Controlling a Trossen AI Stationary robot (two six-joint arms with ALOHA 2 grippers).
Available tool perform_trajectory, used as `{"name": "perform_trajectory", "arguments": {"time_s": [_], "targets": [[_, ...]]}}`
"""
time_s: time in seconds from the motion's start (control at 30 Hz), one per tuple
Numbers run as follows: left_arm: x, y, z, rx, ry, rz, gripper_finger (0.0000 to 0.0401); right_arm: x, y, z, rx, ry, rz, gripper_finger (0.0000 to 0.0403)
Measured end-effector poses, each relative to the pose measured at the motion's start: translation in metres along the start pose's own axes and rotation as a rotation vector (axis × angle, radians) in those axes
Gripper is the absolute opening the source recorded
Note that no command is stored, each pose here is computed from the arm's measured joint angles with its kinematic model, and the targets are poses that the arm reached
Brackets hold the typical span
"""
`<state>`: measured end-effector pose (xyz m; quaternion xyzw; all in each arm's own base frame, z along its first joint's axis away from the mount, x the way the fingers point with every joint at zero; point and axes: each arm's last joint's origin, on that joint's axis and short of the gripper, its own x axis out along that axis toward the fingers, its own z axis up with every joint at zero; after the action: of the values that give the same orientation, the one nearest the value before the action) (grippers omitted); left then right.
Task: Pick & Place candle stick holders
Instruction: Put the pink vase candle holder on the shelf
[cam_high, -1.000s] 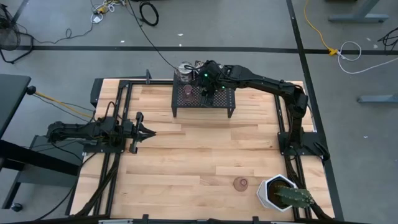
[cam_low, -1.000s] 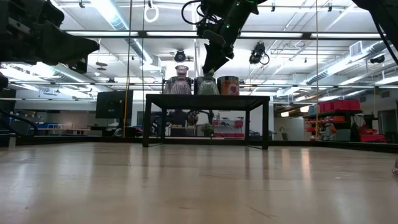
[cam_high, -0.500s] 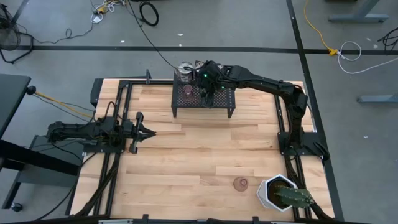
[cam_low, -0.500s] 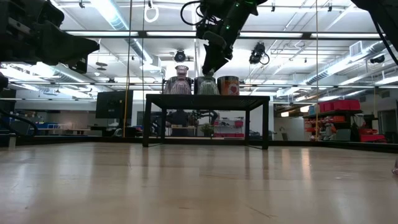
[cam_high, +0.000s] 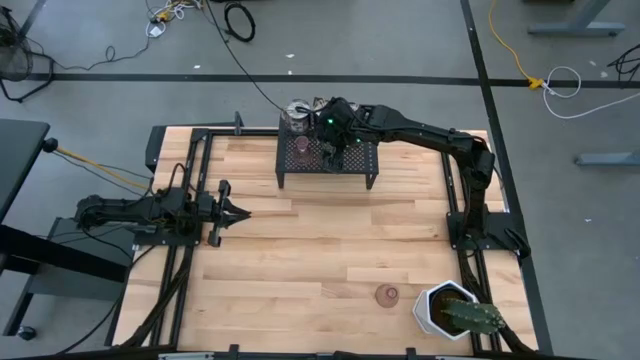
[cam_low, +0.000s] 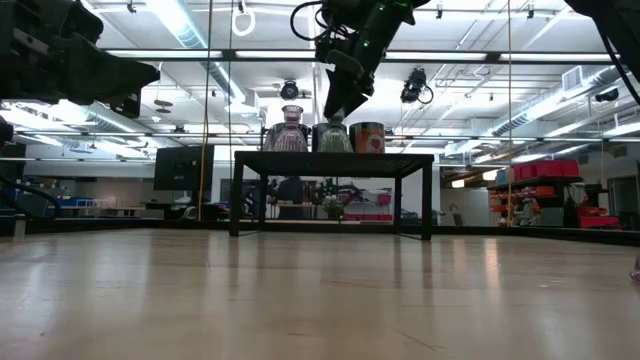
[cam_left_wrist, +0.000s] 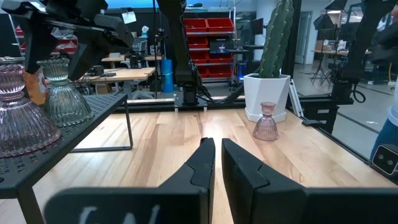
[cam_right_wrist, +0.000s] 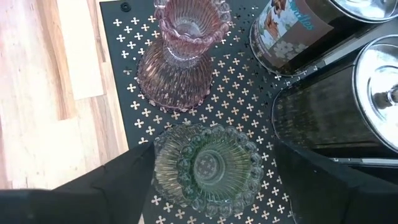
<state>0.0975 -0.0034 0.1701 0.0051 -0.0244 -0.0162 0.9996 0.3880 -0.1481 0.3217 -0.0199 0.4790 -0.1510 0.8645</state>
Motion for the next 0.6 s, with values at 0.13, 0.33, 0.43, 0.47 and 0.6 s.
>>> {"name": "perform_trajectory", "arguments": {"time_s": [0.13, 0.33, 0.43, 0.47, 0.6], "targets": [[0.0000, 0.0000, 0.0000, 0.000, 0.000, -0.001, 0.0034, 0.0000, 0.0000, 0.0000, 0.003, 0.000, 0.000, 0.0355], [0.0000, 0.0000, 0.0000, 0.000, 0.000, 0.000, 0.0034, 0.0000, 0.0000, -0.0001, 0.000, 0.001, 0.000, 0.0381], [0.0000, 0.0000, 0.0000, 0.000, 0.000, 0.000, 0.0034, 0.0000, 0.0000, -0.0002, -0.001, 0.002, 0.000, 0.0387], [0.0000, 0.0000, -0.0001, 0.000, 0.000, 0.000, 0.0034, 0.0000, 0.0000, -0.0002, -0.001, 0.002, 0.000, 0.0388], [0.0000, 0.0000, 0.0000, 0.000, 0.000, 0.000, 0.0034, -0.0001, 0.0002, -0.0010, -0.006, 0.011, 0.002, 0.0391]]}}
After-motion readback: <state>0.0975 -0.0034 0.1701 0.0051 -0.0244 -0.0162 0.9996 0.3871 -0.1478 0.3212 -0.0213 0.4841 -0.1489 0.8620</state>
